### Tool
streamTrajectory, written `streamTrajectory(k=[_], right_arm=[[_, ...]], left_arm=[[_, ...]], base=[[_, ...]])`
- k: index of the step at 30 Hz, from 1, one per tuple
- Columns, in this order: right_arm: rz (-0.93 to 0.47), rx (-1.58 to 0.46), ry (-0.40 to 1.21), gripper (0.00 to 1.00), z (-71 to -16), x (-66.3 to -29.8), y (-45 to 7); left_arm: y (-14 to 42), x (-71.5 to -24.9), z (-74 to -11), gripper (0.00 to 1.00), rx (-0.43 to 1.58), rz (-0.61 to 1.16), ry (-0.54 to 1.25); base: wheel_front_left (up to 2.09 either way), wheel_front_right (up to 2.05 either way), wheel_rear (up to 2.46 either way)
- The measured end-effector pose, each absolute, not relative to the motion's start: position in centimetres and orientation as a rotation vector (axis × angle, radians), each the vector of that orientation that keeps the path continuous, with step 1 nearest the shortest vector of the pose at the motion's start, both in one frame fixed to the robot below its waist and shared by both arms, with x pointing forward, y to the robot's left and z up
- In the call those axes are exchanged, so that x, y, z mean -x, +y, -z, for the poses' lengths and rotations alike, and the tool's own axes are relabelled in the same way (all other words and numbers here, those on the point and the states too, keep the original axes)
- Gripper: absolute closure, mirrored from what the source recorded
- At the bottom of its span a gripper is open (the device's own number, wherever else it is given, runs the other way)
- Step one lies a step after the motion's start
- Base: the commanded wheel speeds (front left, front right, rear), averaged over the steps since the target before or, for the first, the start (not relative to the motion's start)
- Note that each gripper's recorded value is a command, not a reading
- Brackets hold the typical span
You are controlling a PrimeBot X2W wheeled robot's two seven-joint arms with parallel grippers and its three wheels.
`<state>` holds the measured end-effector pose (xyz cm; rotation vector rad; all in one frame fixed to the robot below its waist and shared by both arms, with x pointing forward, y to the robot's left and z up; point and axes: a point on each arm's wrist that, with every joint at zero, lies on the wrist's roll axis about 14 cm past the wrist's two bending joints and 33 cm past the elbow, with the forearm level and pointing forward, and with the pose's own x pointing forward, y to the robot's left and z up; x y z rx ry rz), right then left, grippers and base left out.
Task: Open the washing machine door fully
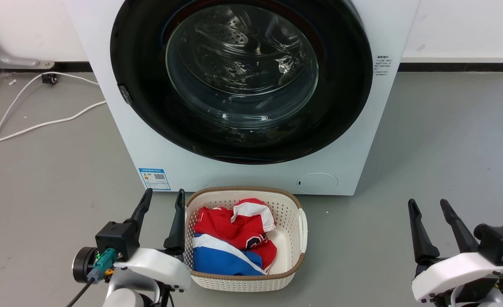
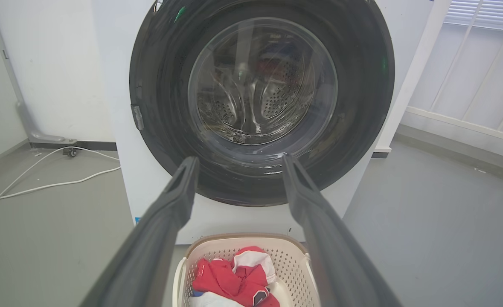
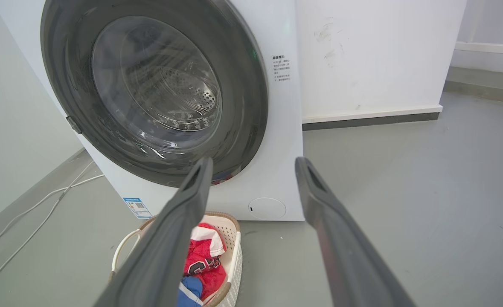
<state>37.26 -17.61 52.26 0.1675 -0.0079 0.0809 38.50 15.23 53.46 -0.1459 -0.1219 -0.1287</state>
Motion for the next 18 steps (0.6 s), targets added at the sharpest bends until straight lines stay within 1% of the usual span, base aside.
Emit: streamTrajectory(k=[18], right_arm=[[-0.074,-0.102,-0.031,0.00,-52.57,-37.03,-17.88]], left_arm=[[15.18,-38.46,-53.35,0.00,0.073,0.129,-0.140]], base=[[0.00,0.00,0.00]])
